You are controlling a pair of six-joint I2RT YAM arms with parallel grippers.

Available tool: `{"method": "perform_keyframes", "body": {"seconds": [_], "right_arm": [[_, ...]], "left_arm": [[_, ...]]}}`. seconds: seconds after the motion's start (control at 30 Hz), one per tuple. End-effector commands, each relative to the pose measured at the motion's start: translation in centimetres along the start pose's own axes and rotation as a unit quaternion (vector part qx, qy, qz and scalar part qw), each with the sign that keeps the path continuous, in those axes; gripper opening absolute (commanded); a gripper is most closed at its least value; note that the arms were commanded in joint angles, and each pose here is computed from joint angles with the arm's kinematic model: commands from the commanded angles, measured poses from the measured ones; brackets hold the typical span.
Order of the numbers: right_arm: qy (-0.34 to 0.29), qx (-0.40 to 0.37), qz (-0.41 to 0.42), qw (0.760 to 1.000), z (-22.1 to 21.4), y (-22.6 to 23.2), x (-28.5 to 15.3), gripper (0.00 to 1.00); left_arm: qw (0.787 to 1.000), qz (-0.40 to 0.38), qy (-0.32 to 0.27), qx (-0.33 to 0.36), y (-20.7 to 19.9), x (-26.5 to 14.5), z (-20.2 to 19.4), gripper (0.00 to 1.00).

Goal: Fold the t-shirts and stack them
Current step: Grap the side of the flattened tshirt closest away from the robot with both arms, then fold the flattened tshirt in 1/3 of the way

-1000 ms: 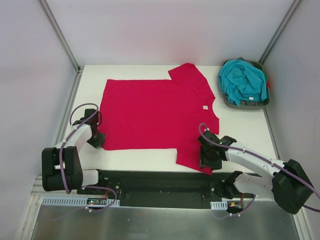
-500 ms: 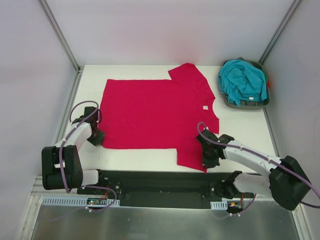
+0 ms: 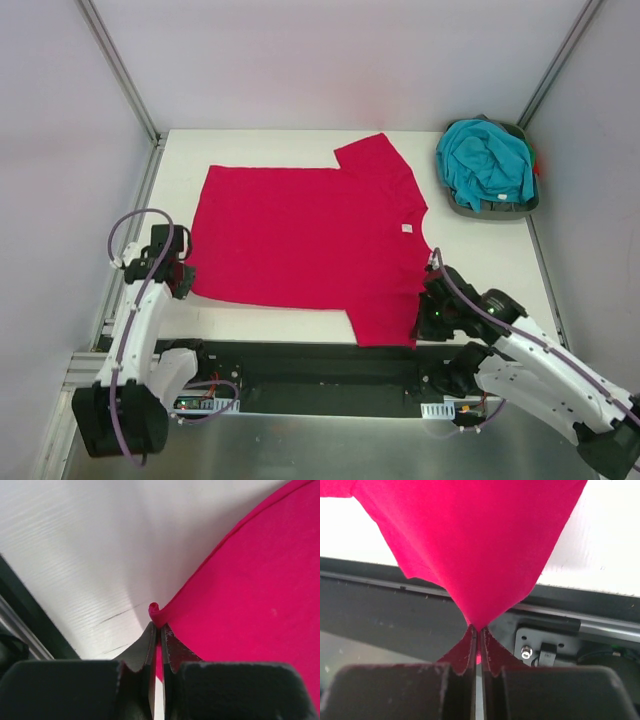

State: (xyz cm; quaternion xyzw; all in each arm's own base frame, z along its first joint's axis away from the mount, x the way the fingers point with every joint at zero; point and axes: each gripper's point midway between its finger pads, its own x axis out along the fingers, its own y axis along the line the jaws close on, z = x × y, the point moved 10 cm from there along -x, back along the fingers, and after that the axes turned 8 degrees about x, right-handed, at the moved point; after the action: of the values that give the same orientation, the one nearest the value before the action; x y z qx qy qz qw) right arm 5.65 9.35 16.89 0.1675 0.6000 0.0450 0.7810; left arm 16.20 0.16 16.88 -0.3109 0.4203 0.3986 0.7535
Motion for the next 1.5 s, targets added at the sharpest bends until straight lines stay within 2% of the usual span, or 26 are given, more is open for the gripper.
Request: {"method": "perform_keyframes", "body": {"seconds": [0.0, 0.27, 0.47, 0.6, 0.7, 0.83, 1.2, 1.47], "right_arm": [[0.062, 0.005, 0.018, 0.998, -2.4, -1.1, -3.0, 0.01], [0.057, -0.01, 0.061, 0.996, -2.9, -1.2, -5.5, 0.01], [-0.035, -0.017, 0.03, 0.999, -0.1, 0.5, -6.0, 0.01], [-0.081, -0.027, 0.029, 0.996, 2.2, 2.4, -6.0, 0.01], [-0.1, -0.034, -0.003, 0.994, 4.3, 3.2, -5.7, 0.01], [-0.093, -0.027, -0.007, 0.995, 7.3, 4.1, -5.0, 0.01], [-0.136, -0.019, 0.009, 0.991, 13.7, 5.1, -3.8, 0.01], [-0.122, -0.006, 0.04, 0.992, 17.1, 5.8, -2.1, 0.01]], "left_arm": [[0.998, 0.046, -0.025, -0.038, 3.2, -1.4, -0.8, 0.0], [0.998, 0.024, -0.033, -0.038, 4.9, -2.7, -1.7, 0.0], [0.999, 0.028, -0.027, -0.036, 3.7, -2.5, -0.9, 0.0], [0.999, 0.025, -0.006, -0.031, 1.7, -1.9, 0.0, 0.0], [0.999, 0.035, 0.004, -0.031, 0.2, -1.7, 0.9, 0.0], [0.998, 0.05, 0.0, -0.039, -1.5, -1.1, 2.0, 0.0], [0.998, 0.057, 0.001, -0.038, -6.0, 0.7, 4.7, 0.0], [0.998, 0.064, 0.017, -0.01, -8.4, 2.3, 5.7, 0.0]]}}
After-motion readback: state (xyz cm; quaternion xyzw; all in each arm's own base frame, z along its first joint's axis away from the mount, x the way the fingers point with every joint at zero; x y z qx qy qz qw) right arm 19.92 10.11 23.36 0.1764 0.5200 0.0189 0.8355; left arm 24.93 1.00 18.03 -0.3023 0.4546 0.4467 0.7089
